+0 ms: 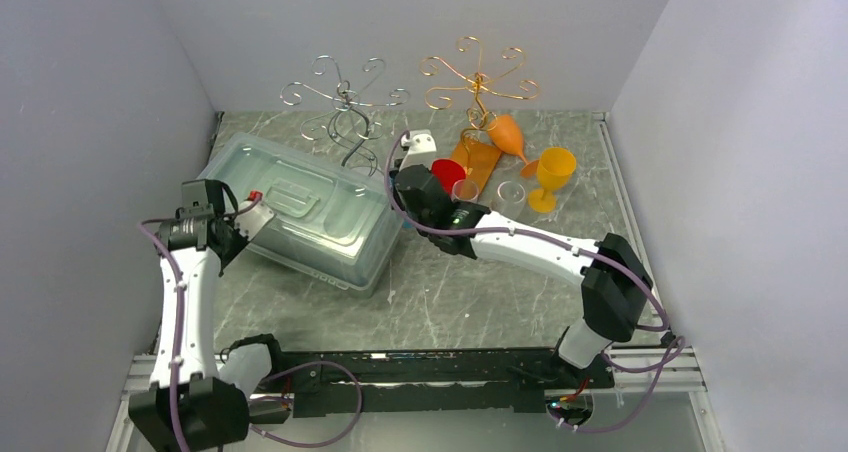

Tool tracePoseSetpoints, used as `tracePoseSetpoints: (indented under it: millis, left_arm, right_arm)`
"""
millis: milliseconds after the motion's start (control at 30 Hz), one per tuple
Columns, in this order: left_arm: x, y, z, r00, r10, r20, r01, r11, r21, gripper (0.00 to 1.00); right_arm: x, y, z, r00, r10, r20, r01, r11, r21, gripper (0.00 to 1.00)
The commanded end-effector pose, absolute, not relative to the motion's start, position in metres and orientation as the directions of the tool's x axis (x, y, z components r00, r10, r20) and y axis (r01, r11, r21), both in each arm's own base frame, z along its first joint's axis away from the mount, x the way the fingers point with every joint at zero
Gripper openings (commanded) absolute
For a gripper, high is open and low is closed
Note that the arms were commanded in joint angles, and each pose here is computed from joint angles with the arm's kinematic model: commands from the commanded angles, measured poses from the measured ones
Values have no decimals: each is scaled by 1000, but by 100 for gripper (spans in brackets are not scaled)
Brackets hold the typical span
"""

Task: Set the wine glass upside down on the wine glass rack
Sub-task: Move the distractor to the center of the board.

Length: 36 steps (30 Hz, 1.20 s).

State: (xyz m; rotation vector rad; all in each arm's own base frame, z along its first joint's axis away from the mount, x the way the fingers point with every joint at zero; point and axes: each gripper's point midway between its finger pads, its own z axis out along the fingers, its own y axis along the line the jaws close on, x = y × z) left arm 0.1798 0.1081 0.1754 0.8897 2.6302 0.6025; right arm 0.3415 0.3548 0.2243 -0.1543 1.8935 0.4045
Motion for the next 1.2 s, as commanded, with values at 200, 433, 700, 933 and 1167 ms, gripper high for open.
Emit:
tracePoseSetpoints:
  millis: [200,433,700,933,1167]
  left_arm:
    - [234,156,173,-878,366,-309,214,877,430,0]
    - [244,161,209,-855,300,-423,133,915,380,0]
    - [228,130,235,-848,289,-444,186,947,261,0]
    - [181,123,193,-872,359,-332,261,916,305,0]
    - [205,138,186,-898,273,-346,171,939,297,0]
  right_arm:
    - [276,421,215,-419,46,-907,-501,821,273,0]
    - [254,443,208,-463,6,-886,-573,761,305,0]
    - [275,420,249,-393,39,-919,-545,795,267,0]
    - [321,387,244,-373,41,-927,-484,844,232,0]
    - [326,407,208,-418,-29,-908,-506,838,206,0]
